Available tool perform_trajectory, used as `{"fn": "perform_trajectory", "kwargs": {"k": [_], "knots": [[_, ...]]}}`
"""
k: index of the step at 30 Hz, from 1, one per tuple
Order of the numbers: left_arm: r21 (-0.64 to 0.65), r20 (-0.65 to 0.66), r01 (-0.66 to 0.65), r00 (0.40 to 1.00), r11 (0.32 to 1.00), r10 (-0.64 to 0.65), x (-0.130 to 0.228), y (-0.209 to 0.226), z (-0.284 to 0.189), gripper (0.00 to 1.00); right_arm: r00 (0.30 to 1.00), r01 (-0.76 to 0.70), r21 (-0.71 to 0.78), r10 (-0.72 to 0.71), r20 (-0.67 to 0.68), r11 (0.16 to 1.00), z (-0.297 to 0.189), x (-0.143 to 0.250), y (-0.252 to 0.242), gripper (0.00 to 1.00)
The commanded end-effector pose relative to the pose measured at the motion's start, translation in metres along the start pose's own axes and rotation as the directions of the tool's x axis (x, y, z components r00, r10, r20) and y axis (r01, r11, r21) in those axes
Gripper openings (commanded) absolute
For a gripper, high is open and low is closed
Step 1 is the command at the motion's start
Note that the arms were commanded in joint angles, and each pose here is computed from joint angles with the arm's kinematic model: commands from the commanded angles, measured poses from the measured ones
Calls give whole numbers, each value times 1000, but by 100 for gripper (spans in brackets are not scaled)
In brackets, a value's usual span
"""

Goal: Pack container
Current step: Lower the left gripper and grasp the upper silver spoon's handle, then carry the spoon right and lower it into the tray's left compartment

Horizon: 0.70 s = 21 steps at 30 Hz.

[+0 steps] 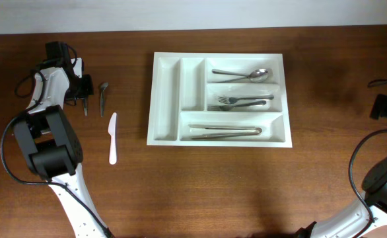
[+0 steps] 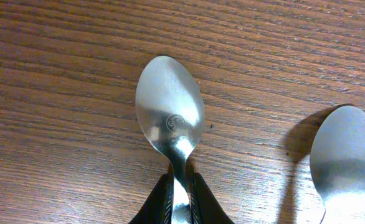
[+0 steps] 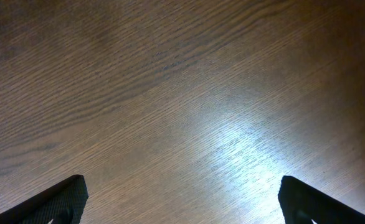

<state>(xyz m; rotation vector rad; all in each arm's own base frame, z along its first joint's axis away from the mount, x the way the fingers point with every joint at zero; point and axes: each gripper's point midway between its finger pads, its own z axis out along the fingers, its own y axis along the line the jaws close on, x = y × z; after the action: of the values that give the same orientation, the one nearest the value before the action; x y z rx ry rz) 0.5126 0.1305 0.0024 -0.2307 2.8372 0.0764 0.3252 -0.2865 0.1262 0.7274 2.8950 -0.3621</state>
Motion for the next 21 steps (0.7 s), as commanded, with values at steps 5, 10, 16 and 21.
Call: {"fn": "perform_trajectory", "kwargs": {"k": [5,10,16,21], "knots": [[-13,-46,-5,999,1000,5,8,2,14,7,1000,-6,-2,6,-3,1000,0,1,1,99],[-12,-3,-21,1000,1000,21,-18,-4,-13,7,1000,-6,-2,6,-3,1000,0,1,1,99],[-5,64,-62,996,998,62,-50,-27,-54,5,1000,-6,-2,6,-3,1000,0,1,1,99],[33,121,-116,986,993,111,-69,-61,-91,5,1000,-6,-2,6,-3,1000,0,1,1,99]]}}
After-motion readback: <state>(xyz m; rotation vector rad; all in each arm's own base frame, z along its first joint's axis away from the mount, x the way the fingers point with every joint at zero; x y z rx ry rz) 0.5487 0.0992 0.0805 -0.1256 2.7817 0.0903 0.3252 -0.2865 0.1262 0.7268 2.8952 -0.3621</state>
